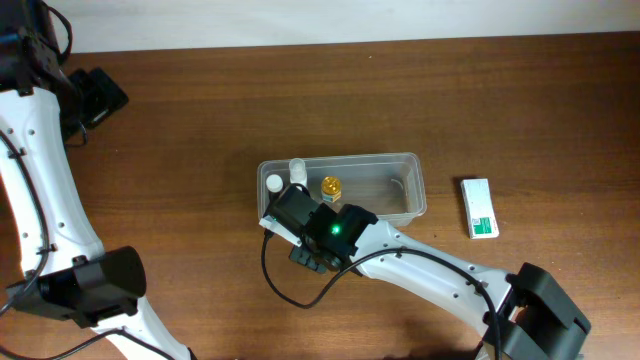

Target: Pack container

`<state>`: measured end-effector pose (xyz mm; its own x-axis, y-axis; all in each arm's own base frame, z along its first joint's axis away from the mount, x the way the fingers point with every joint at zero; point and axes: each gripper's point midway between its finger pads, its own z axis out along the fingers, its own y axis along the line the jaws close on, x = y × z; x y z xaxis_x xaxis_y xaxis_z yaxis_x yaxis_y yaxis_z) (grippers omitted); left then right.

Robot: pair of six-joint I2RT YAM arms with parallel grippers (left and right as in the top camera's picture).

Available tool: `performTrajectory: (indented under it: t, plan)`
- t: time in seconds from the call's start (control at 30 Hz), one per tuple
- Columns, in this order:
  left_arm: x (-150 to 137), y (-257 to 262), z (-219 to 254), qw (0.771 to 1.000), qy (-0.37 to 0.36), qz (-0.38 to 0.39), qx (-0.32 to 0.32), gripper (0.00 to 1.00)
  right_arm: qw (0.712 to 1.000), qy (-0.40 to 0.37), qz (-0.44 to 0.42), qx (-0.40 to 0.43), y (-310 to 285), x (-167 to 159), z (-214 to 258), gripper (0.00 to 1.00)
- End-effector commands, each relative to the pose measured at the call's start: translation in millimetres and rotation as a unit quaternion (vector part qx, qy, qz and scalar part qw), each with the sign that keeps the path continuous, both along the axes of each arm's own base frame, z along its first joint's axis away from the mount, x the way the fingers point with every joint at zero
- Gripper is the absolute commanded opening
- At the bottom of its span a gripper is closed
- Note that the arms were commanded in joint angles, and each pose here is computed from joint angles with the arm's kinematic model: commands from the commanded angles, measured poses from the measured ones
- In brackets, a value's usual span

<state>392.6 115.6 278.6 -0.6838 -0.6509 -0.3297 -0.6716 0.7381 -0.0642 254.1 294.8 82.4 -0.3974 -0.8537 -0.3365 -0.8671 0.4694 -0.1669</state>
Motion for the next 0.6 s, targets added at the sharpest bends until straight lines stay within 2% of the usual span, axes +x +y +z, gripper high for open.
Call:
performTrajectory:
  t: [0.0,0.57]
  plan:
    - [-1.1,0.2,6.4,1.000,-0.008,-0.007,0.003,1.00,1.000,0.015,-0.011,-0.003,-4.4,-3.2,-9.5,0.04]
    - [-1.1,0.2,6.4,1.000,-0.008,-0.007,0.003,1.00,0.998,0.001,-0.065,0.012,-23.9,31.5,-12.0,0.04]
